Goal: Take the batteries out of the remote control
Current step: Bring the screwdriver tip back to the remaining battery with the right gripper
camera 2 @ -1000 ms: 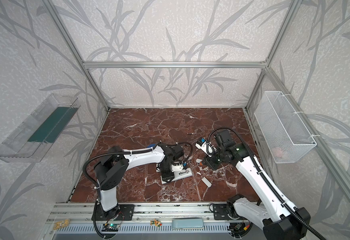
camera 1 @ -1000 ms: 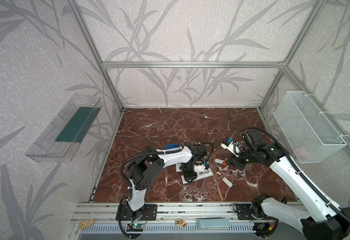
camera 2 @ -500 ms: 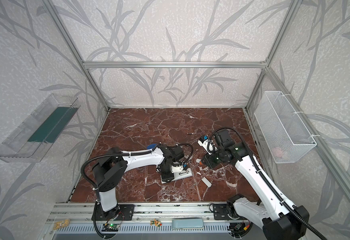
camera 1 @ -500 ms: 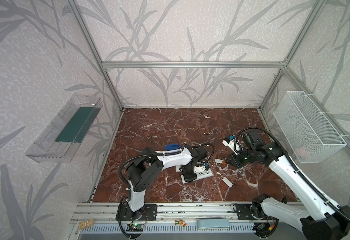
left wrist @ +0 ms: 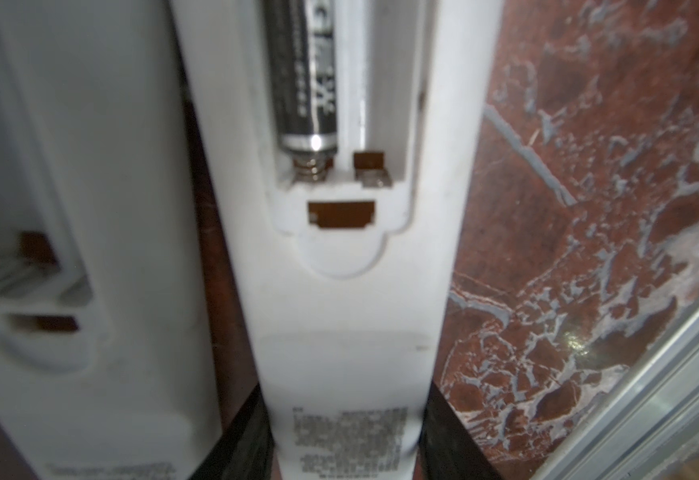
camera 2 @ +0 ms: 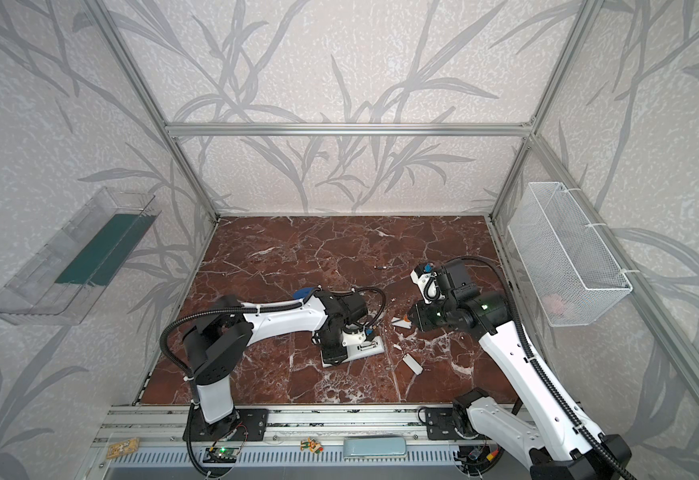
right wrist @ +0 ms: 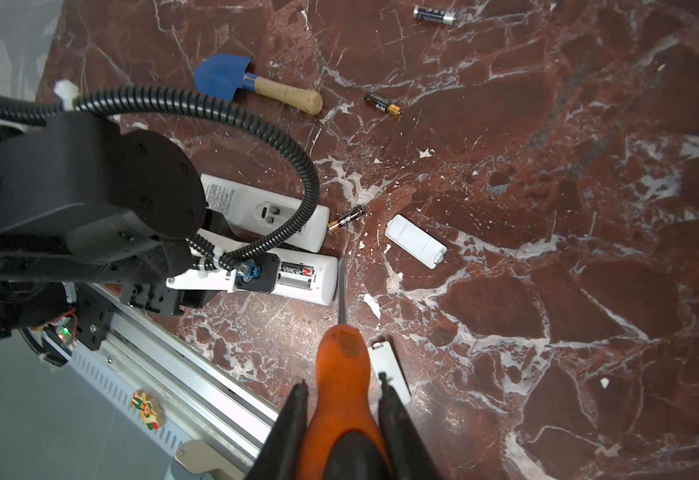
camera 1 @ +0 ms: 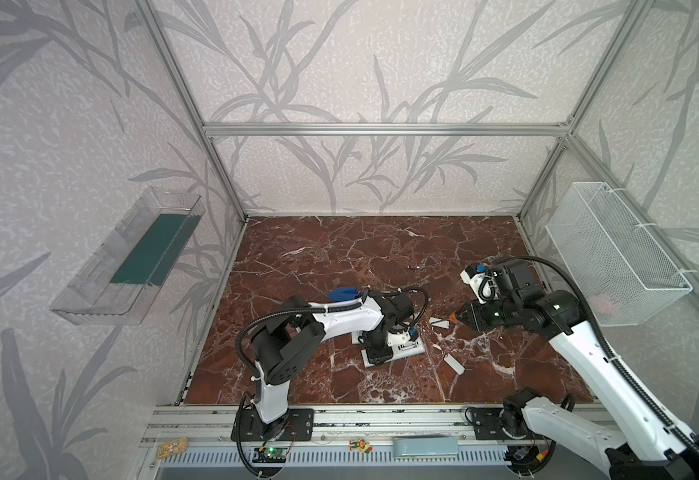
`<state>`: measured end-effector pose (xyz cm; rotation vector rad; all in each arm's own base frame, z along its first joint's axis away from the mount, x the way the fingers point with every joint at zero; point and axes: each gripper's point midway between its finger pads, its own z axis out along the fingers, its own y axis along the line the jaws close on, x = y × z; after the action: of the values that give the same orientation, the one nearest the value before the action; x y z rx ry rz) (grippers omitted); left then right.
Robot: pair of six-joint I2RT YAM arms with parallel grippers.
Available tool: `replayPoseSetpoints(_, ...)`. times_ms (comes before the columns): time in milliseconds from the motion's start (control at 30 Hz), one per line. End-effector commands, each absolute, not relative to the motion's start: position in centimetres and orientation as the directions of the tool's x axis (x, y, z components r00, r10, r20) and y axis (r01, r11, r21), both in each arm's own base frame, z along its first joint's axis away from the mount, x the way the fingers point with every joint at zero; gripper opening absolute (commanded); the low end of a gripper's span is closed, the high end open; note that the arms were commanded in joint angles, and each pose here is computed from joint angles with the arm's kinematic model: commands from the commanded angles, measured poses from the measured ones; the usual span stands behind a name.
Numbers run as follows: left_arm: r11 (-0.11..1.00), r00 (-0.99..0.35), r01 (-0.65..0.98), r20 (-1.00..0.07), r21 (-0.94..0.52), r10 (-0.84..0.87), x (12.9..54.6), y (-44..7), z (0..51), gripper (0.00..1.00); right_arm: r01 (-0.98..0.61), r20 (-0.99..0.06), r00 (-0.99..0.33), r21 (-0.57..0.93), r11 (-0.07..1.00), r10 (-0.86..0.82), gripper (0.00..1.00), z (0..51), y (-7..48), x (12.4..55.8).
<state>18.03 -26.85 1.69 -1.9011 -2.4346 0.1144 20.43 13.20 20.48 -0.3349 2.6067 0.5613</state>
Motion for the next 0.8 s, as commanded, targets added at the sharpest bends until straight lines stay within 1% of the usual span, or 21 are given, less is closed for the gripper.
replayPoseSetpoints(0,0.223,-0.223,0.975,-0.008,-0.024,0.975,19.2,-26.4,1.0,0.02,-0.221,-0.438,-0.898,0.389,0.894,-0.032,0.00,19.6,12.9,19.1)
replayPoseSetpoints(67,0.220,-0.220,0.975,-0.013,-0.022,0.975,19.1,-26.6,1.1,0.03,-0.217,-0.434,-0.901,0.431,0.876,-0.009,0.00,19.2,13.4,18.6)
replayPoseSetpoints(200,0.215,-0.215,0.977,-0.016,-0.017,0.977,19.1,-26.7,1.1,0.02,-0.209,-0.391,-0.920,0.510,0.835,0.009,0.00,17.8,15.1,17.8)
replayPoseSetpoints(467,0.210,-0.210,0.978,-0.013,-0.016,0.978,18.9,-26.7,0.9,0.02,-0.226,-0.385,-0.923,0.519,0.824,-0.011,0.00,16.9,16.4,17.8)
replayPoseSetpoints(767,0.214,-0.214,0.977,-0.015,-0.014,0.977,18.9,-26.7,0.9,0.02,-0.198,-0.358,-0.934,0.537,0.820,0.009,0.00,15.6,16.8,17.8)
